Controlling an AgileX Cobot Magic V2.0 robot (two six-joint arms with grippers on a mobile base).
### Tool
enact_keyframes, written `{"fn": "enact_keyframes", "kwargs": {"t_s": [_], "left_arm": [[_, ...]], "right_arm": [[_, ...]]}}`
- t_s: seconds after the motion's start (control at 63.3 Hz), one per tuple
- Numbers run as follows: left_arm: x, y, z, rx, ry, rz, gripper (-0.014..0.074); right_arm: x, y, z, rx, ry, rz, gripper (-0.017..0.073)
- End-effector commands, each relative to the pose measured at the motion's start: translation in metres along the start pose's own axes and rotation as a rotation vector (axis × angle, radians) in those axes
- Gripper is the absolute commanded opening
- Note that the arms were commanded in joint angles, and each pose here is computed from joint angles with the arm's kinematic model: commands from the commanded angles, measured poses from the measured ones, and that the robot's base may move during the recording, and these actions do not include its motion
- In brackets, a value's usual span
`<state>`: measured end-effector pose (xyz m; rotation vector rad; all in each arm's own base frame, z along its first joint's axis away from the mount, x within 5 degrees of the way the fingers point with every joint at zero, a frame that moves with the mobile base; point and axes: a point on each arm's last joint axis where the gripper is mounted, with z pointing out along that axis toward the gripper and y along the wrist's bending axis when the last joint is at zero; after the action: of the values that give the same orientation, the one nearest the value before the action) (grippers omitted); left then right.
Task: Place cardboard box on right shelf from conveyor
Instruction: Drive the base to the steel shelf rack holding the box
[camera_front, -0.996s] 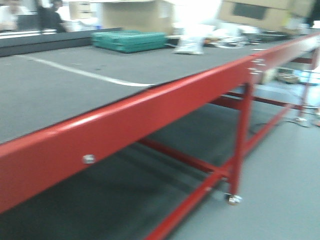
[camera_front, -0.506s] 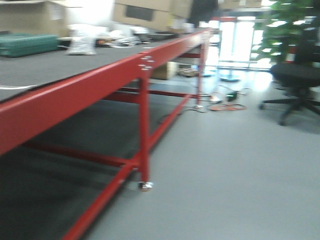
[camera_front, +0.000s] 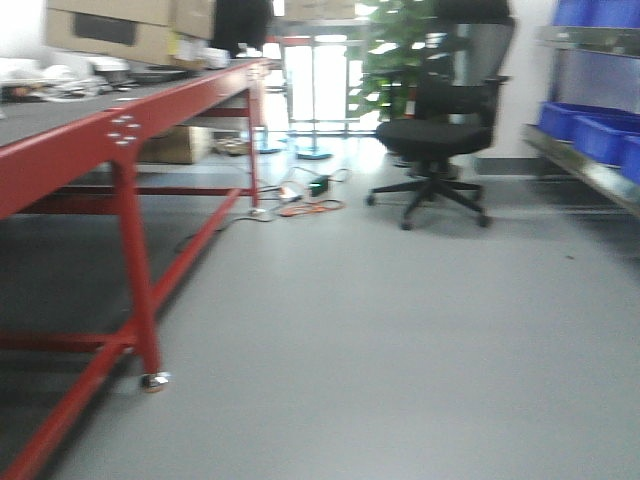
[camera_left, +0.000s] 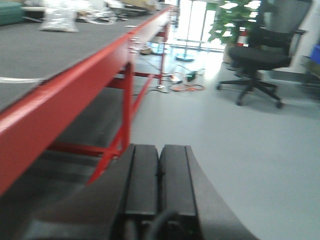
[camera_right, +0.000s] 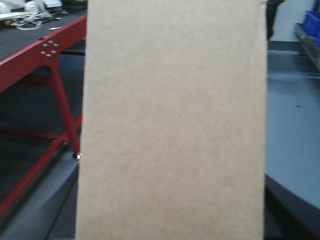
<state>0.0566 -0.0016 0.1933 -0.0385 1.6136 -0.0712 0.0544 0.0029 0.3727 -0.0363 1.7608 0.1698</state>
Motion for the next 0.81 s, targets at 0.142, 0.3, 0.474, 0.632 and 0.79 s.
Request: {"fn": "enact_keyframes", "kwargs": {"t_s": [0.142,0.3,0.474,0.632,0.79], "left_arm": [[-0.0085,0.0001,-0.0014,-0.001,-0.091,-0.01,-0.0119],[-0.0085,0.0001,-0.0014,-0.001,-0.091,-0.01,-0.0119],[-0.0085,0.0001,-0.0014,-0.001,-0.091,-0.01,-0.0119],[-0.0085,0.0,-0.0014,0.001,-0.091,-0.01,-0.0119],[-0.0087,-0.0003,-0.0014,0.005,-0.093,-0.01,-0.0119]], "right_arm": [[-0.0169,0.0021,-0.0033,-0.015,-0.117,-0.019,0.0209],[-0.0169,0.0021,-0.0033,-0.015,-0.117,-0.019,0.0209],[-0.0169,0.0021,-0.0033,-0.015,-0.117,-0.019,0.0209],[-0.0169,0.0021,-0.0033,-0.015,-0.117,-0.019,0.0209],[-0.0167,0.0023,-0.0008,-0.013,-0.105,-0.021,0.0209]]}}
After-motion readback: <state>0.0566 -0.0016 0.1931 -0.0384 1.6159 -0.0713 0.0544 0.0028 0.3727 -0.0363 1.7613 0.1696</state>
